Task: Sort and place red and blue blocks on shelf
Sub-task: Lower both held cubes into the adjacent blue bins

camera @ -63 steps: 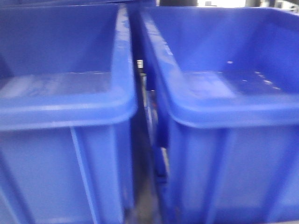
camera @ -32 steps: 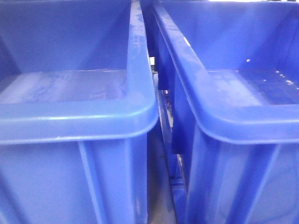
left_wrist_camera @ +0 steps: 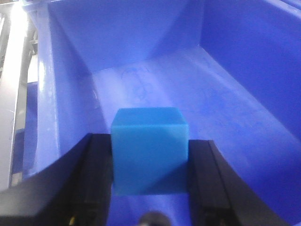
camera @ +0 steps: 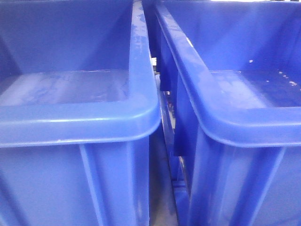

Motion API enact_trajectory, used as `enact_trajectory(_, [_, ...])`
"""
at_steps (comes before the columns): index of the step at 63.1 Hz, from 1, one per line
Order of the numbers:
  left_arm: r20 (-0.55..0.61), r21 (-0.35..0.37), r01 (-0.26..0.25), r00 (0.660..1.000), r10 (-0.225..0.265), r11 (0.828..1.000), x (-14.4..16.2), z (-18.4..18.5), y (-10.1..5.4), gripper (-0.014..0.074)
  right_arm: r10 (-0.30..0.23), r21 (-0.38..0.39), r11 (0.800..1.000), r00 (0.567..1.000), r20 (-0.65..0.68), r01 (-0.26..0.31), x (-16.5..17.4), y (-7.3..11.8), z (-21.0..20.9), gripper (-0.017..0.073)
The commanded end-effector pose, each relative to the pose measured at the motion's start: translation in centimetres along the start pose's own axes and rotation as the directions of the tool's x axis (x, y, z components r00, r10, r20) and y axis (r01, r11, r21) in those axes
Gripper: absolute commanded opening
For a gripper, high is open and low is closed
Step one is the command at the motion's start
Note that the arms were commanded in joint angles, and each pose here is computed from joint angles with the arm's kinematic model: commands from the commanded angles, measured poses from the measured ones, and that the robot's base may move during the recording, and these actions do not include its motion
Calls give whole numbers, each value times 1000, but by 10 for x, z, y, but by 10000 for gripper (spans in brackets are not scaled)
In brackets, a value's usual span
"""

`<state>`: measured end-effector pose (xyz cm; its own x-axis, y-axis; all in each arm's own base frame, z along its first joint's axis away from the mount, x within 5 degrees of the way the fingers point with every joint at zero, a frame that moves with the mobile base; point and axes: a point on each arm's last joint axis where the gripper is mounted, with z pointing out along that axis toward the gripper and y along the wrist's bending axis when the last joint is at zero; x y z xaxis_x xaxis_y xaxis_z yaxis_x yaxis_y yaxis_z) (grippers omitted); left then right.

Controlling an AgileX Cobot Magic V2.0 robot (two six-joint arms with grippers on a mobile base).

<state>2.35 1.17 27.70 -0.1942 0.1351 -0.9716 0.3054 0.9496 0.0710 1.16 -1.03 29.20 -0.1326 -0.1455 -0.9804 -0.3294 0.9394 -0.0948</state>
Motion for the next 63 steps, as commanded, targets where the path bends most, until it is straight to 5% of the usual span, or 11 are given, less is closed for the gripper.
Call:
enact_trajectory(1, [132, 2, -11, 991, 11, 1000, -14, -8, 2, 281, -96, 71, 994, 986, 134, 87, -16, -6, -6, 287])
enact_trajectory(11, [132, 2, -11, 991, 11, 1000, -14, -8, 2, 281, -195, 154, 973, 969, 152, 172, -20, -12, -7, 287])
enact_trajectory(39, [144, -11, -27, 989, 28, 1000, -16, -8, 3, 281, -196, 152, 974, 966, 167, 171, -21, -12, -7, 287])
enact_trajectory(55, [381, 45, -68, 924, 46, 997, -40, -9, -5, 281, -208, 126, 976, 938, 276, 179, -35, -6, -2, 287])
enact_trajectory(63, [323, 85, -62, 946, 32, 994, -45, 8, -12, 281, -221, 98, 974, 950, 222, 204, -40, -3, 16, 290])
